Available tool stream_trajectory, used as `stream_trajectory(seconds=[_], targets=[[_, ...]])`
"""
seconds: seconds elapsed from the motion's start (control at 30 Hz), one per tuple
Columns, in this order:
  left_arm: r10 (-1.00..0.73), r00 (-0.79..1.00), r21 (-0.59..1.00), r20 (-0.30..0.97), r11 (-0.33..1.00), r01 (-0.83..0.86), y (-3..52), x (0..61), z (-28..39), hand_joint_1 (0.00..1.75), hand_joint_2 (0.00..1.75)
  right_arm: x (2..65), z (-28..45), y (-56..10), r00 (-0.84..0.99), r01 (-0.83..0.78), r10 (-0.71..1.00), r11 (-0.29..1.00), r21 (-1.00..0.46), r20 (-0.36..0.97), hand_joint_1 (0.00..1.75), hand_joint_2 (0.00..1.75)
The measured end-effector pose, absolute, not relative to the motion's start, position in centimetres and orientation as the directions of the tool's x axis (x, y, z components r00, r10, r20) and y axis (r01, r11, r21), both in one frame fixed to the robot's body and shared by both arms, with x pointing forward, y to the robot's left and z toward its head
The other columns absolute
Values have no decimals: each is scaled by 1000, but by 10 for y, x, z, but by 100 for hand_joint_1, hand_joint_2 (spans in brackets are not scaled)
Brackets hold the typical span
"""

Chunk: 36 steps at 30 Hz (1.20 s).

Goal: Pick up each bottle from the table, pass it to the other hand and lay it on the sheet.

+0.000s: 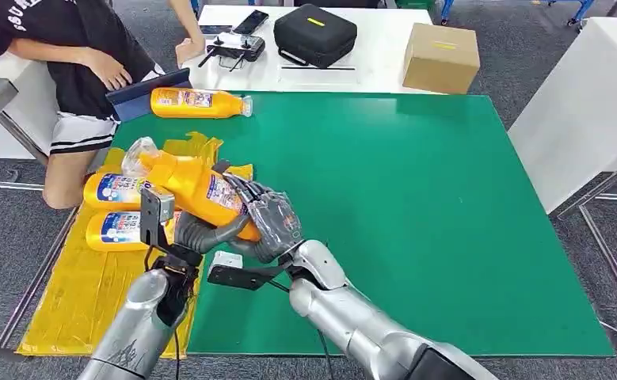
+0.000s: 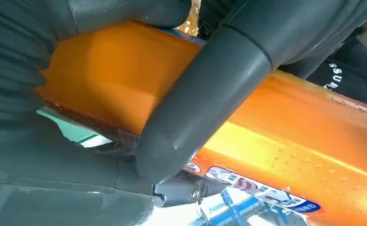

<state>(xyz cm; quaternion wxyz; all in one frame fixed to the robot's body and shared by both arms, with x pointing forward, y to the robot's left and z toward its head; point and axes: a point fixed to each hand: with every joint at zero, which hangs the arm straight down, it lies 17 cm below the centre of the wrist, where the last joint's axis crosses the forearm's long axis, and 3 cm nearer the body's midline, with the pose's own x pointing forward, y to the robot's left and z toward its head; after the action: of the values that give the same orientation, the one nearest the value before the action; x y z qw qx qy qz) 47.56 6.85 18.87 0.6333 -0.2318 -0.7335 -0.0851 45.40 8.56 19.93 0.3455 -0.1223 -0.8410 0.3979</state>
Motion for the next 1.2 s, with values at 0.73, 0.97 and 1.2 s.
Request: stream_trajectory(seconds=[0.73, 0.97, 1.2], targets=[[241, -93, -180, 966, 886, 428, 77, 478, 190, 0, 175, 457, 174, 70, -696, -66, 525, 633, -772, 490, 175, 175], [243, -101, -180, 965, 889, 421, 79, 481, 193, 0, 175, 459, 162, 61, -674, -68, 549, 621, -781, 495, 175, 175], [252, -120, -183, 960, 894, 410, 85, 488, 203, 0, 175, 459, 145, 51, -642, -81, 571, 613, -786, 512, 175, 175]])
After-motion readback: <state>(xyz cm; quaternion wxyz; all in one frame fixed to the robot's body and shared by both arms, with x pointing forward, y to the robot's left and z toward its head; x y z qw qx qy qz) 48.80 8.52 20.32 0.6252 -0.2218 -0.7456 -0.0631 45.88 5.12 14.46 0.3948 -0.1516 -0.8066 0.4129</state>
